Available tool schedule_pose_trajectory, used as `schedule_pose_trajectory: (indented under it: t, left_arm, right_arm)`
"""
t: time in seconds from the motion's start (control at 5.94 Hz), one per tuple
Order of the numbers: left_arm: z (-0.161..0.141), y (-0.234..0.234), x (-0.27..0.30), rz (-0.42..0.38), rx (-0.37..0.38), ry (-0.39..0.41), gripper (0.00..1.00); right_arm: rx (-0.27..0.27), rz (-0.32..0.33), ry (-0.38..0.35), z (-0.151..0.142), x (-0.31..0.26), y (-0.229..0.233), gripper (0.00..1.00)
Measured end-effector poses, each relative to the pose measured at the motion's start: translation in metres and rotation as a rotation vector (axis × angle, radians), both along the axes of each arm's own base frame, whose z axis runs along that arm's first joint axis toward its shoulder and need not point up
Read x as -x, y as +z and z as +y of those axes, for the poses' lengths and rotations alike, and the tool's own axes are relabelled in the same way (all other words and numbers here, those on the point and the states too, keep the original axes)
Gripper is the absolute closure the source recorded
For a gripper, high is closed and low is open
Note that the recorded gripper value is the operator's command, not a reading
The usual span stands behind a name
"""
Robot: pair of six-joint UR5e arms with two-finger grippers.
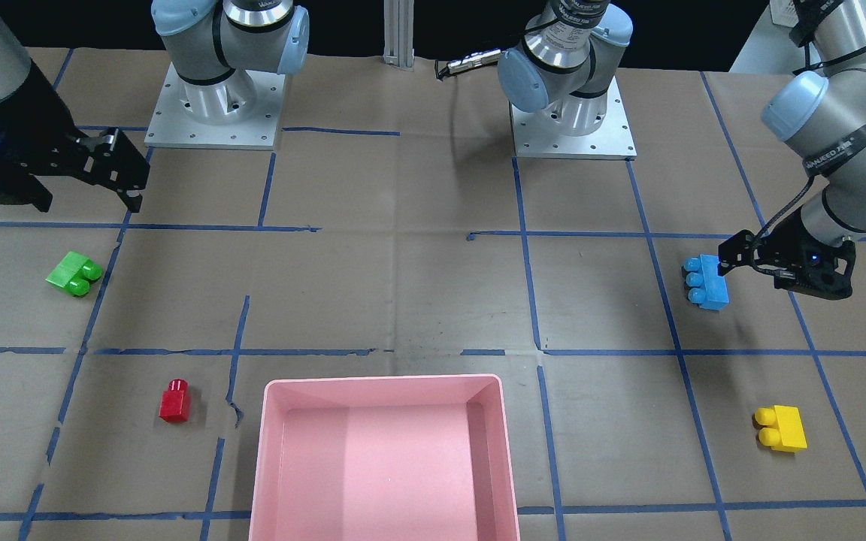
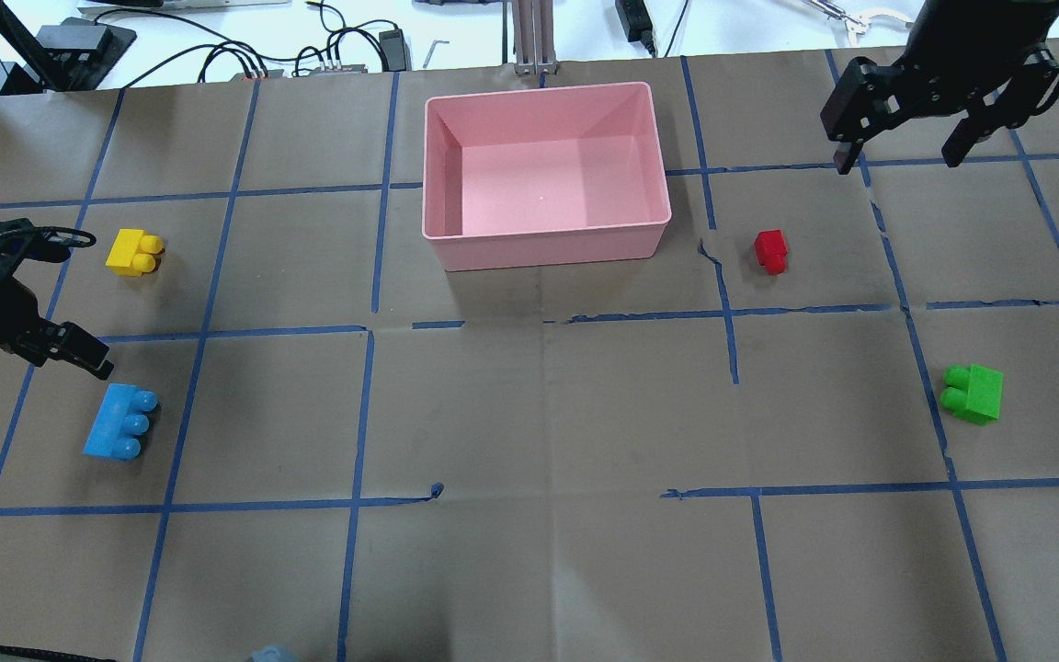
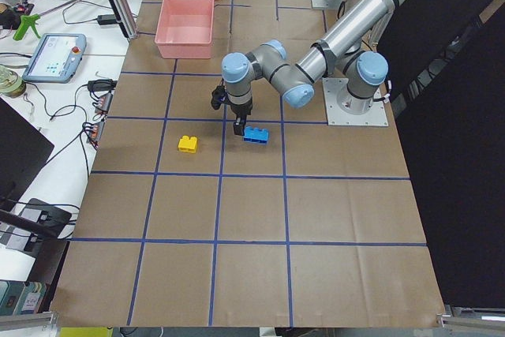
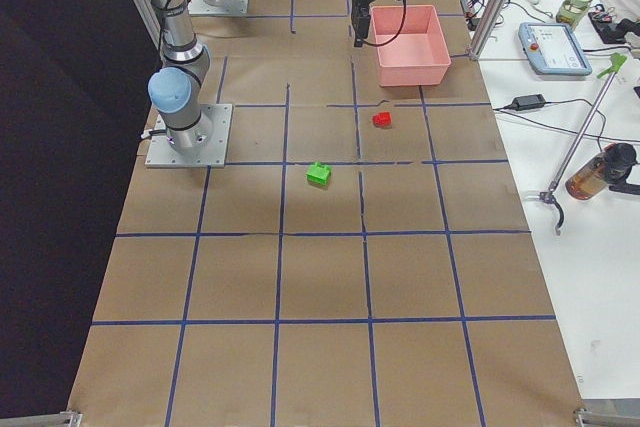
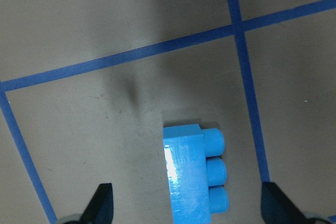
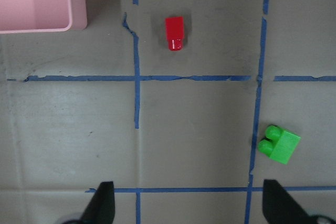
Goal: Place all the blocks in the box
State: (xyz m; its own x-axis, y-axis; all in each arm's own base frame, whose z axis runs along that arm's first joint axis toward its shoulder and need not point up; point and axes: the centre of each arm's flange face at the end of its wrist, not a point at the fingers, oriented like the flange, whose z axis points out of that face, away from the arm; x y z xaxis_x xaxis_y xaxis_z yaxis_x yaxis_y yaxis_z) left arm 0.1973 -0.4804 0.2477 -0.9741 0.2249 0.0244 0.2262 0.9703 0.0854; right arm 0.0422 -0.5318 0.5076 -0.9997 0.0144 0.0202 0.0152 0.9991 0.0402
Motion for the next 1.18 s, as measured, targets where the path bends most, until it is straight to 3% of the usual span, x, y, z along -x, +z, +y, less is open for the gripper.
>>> schedule_pose_trajectory:
  t: [0.5,1.01,1.18]
  left_arm:
    - [0.009,-0.044,0.001,0.028,-0.004,0.009,0.01]
    - [0.013,-0.075,0.004,0.068,-0.041,0.008,0.02]
    - [0.014,-0.083,0.004,0.064,-0.055,0.009,0.3]
  right_arm:
    - [-0.011,-0.003,-0.275,0.017,0.161,-0.002,0.02]
    - [-0.071,-0.032,-0.355,0.046,0.223,-0.048,0.02]
    - [-0.088,-0.042,-0.371,0.056,0.237,-0.074,0.01]
